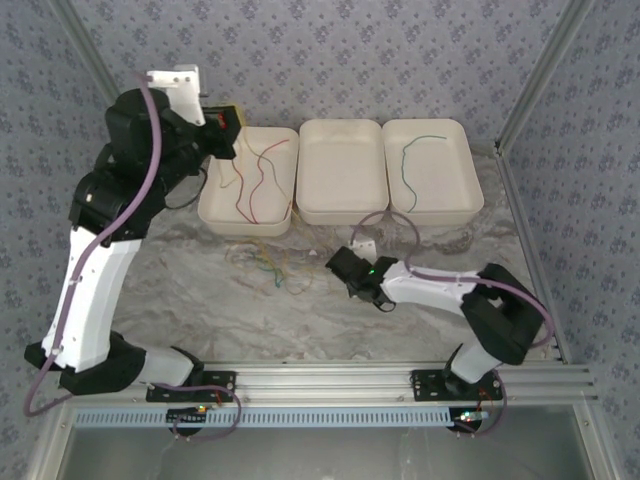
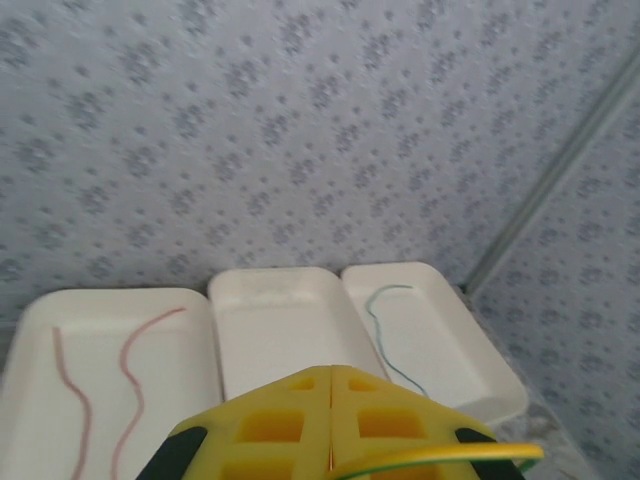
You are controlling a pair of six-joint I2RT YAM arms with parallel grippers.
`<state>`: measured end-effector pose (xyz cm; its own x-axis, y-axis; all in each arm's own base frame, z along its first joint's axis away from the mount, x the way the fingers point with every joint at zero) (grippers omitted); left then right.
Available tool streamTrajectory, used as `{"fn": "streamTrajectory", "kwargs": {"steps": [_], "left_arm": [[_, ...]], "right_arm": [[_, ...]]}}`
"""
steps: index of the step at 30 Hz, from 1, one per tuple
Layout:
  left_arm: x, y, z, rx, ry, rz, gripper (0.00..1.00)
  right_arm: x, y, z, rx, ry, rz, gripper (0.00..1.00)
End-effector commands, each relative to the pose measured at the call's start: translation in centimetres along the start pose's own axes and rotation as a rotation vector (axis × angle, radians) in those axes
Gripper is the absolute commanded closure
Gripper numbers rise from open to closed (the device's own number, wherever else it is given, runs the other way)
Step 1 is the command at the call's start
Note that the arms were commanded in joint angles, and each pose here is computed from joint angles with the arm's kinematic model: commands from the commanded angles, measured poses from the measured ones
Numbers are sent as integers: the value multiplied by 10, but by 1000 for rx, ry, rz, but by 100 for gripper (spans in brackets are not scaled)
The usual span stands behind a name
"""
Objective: Untangle the cables
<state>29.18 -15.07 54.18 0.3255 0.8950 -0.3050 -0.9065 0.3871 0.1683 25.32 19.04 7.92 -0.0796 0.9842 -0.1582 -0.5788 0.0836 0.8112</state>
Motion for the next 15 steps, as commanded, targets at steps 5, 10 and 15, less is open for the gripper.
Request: {"fn": "streamTrajectory", "kwargs": {"steps": [5,10,15], "left_arm": [[45,14,-3,10,-85,217,100],[57,2,-22,38,-76,244,100],[63,-8,-39,75,-56,249,100]], "right_arm": [[-80,79,72,-245,-230,-25,100],[-116,138,144,-352,-309,79,100],[-144,174,200,-468,-393,148,100]]}}
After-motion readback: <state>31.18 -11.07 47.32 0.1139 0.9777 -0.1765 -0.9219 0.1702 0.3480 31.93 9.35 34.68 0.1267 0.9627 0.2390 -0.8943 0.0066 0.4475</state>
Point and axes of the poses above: each hand's point on the last joint's axis, 136 mm out from that joint toward the fingers, its own y axis back along the fingers, its own x axis along the line the jaws close on, z = x × y, the point moved 2 cm from there along y, back along the fingers, and after that the axes turned 1 degree about y, right-handed, at the moved point
